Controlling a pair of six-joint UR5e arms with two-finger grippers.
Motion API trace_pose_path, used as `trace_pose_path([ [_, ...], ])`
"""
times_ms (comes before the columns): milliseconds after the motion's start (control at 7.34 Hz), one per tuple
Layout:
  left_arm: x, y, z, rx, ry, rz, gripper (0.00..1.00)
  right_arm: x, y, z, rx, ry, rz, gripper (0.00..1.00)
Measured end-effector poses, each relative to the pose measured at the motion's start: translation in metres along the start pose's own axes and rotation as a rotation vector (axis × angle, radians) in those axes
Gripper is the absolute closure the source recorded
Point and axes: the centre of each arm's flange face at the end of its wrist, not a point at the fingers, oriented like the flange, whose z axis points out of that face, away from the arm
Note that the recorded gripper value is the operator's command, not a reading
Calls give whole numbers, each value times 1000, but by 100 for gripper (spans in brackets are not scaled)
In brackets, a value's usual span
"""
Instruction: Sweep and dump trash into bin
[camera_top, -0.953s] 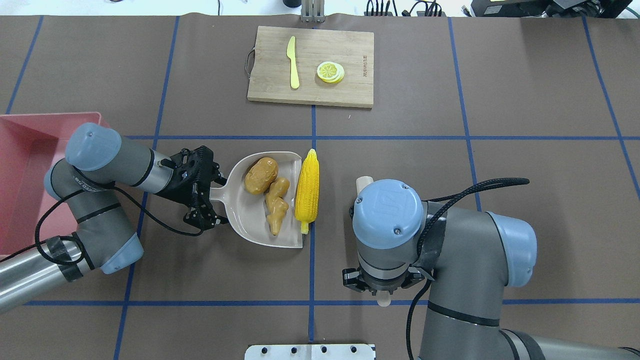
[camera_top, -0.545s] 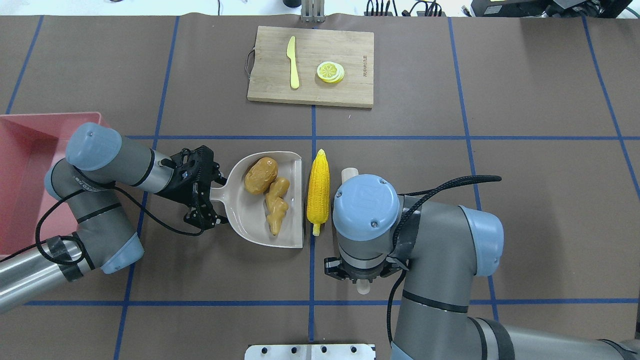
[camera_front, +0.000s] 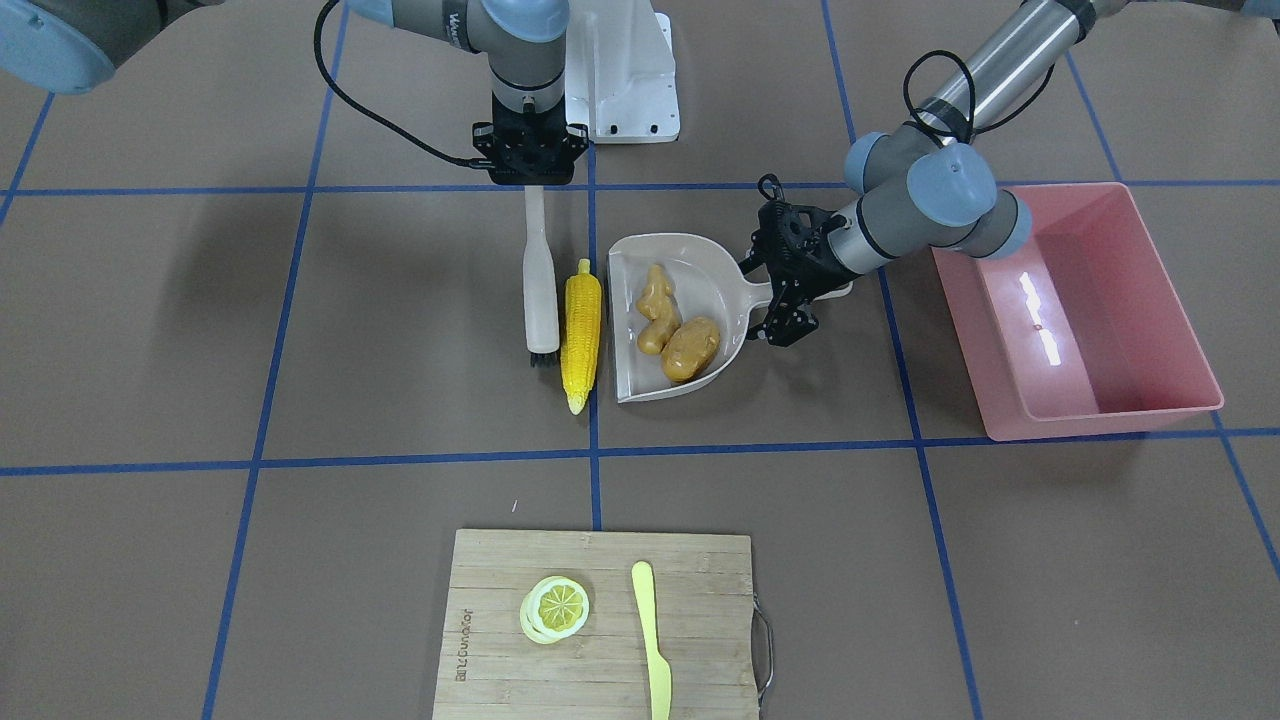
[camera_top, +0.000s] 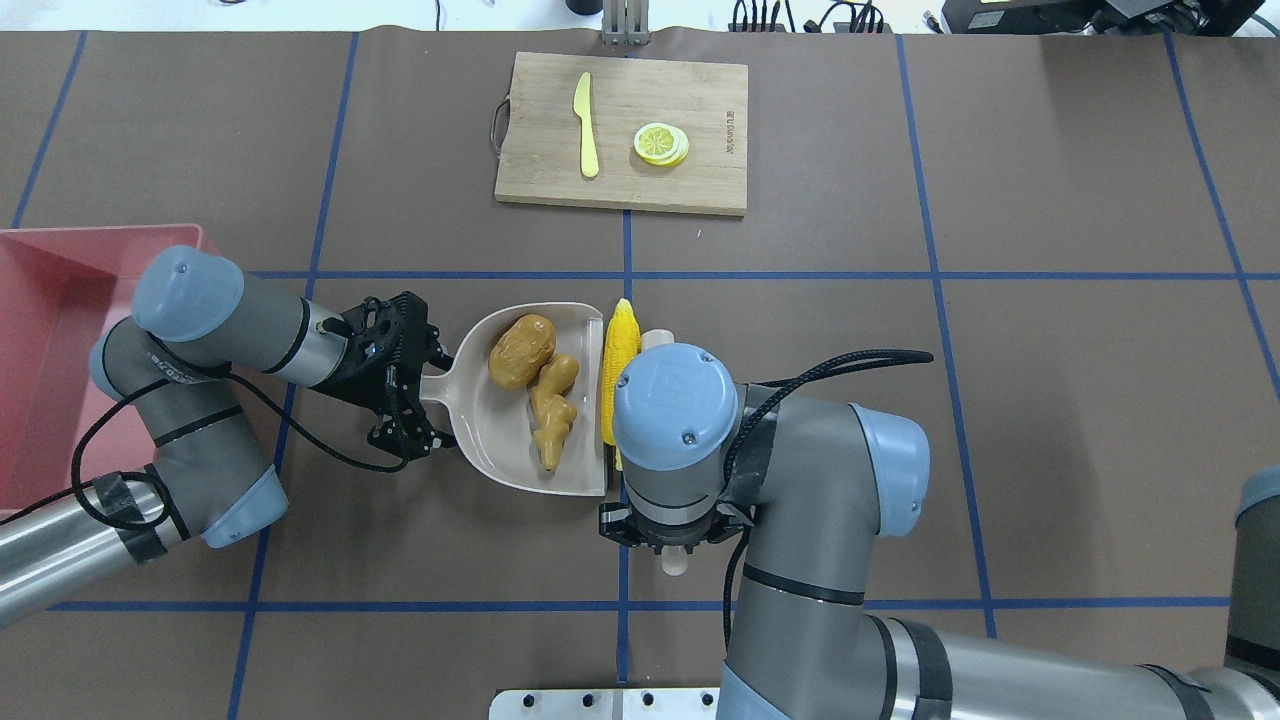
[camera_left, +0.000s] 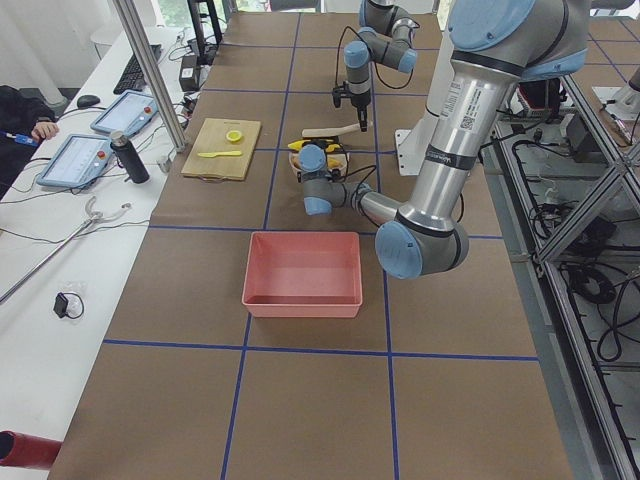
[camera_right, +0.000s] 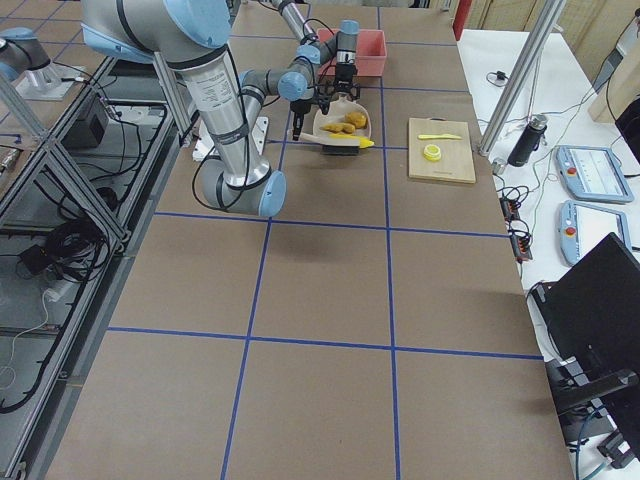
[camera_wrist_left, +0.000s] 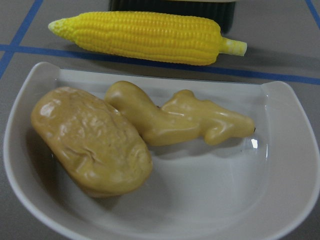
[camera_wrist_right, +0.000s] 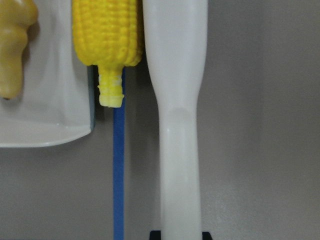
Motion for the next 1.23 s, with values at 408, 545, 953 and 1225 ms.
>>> trace_pose_path([
  [408,0,0,0,-1,1,0,2,-37,-8,-4,2,-36,19,100],
  [545,0,0,0,-1,1,0,2,-45,-7,-12,-1,-50,23,100],
  [953,1,0,1,-1,2,1,2,-65,0,-32,-19,-90,29,100],
  [1225,1,0,1,-1,2,1,2,-66,3,-33,-43,-97,35,100],
])
